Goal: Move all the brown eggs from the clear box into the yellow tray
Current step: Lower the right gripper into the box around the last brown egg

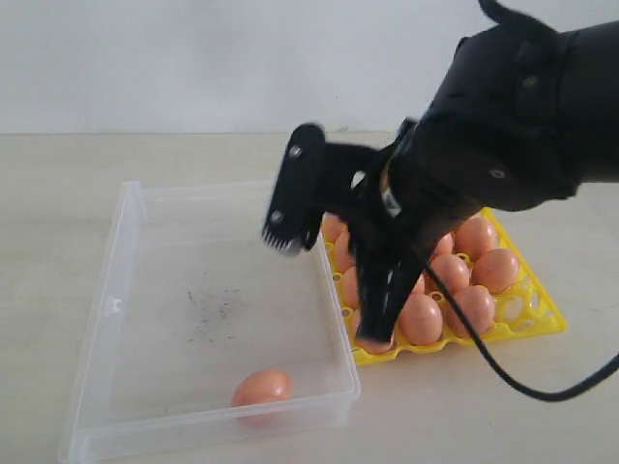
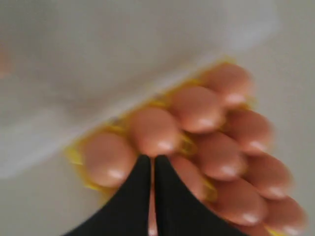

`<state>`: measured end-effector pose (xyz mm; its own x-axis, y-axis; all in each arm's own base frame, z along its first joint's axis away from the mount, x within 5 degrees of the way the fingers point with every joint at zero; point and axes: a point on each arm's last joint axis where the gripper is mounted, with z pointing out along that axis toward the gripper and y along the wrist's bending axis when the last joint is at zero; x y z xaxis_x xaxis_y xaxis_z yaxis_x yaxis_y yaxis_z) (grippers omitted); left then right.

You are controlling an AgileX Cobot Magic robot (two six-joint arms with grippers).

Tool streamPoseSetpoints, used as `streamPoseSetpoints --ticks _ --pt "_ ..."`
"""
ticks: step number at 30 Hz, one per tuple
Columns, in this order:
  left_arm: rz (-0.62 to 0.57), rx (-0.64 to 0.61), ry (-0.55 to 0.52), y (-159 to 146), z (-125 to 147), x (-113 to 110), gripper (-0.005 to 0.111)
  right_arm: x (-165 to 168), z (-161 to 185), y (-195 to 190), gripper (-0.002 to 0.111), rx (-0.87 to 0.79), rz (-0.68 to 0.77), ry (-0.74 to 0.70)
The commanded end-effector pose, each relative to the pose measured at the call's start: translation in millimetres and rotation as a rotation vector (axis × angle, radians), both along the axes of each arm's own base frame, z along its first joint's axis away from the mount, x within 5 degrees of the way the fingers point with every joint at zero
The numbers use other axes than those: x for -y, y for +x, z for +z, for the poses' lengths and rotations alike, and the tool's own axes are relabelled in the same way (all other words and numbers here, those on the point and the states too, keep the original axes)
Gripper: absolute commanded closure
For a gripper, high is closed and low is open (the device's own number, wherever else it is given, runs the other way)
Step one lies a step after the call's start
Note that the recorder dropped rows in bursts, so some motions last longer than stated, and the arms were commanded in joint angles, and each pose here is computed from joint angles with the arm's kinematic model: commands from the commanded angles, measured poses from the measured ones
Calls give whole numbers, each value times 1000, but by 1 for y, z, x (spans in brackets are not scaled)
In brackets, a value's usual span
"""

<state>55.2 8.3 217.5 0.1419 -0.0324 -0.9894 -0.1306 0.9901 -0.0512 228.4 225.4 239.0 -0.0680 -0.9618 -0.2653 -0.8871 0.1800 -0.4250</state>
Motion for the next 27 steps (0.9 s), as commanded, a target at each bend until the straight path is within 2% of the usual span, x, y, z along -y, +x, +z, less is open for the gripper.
streamPoseSetpoints --ticks 1,4,9,14,17,21,23,24,27 --pt "-1 -1 9 0 0 0 103 -26 -11 -17 109 -335 234 22" --pt "-1 -1 9 0 0 0 103 -36 -24 -6 109 -410 239 -85" --pt "-1 -1 9 0 0 0 103 -60 -33 17 109 -333 256 -32" --pt "-1 -1 9 0 0 0 103 -64 -50 20 106 -363 361 -108" --pt "-1 -1 9 0 0 0 103 -61 -55 15 93 -416 424 -154" --pt "-1 -1 9 0 0 0 103 -66 -54 19 64 -351 462 -121" --pt "-1 -1 9 0 0 0 103 -69 -53 21 54 -324 458 -86" --pt "-1 -1 9 0 0 0 103 -70 -53 22 51 -319 458 -78" --pt "-1 -1 9 0 0 0 103 -70 -54 21 50 -328 464 -81"
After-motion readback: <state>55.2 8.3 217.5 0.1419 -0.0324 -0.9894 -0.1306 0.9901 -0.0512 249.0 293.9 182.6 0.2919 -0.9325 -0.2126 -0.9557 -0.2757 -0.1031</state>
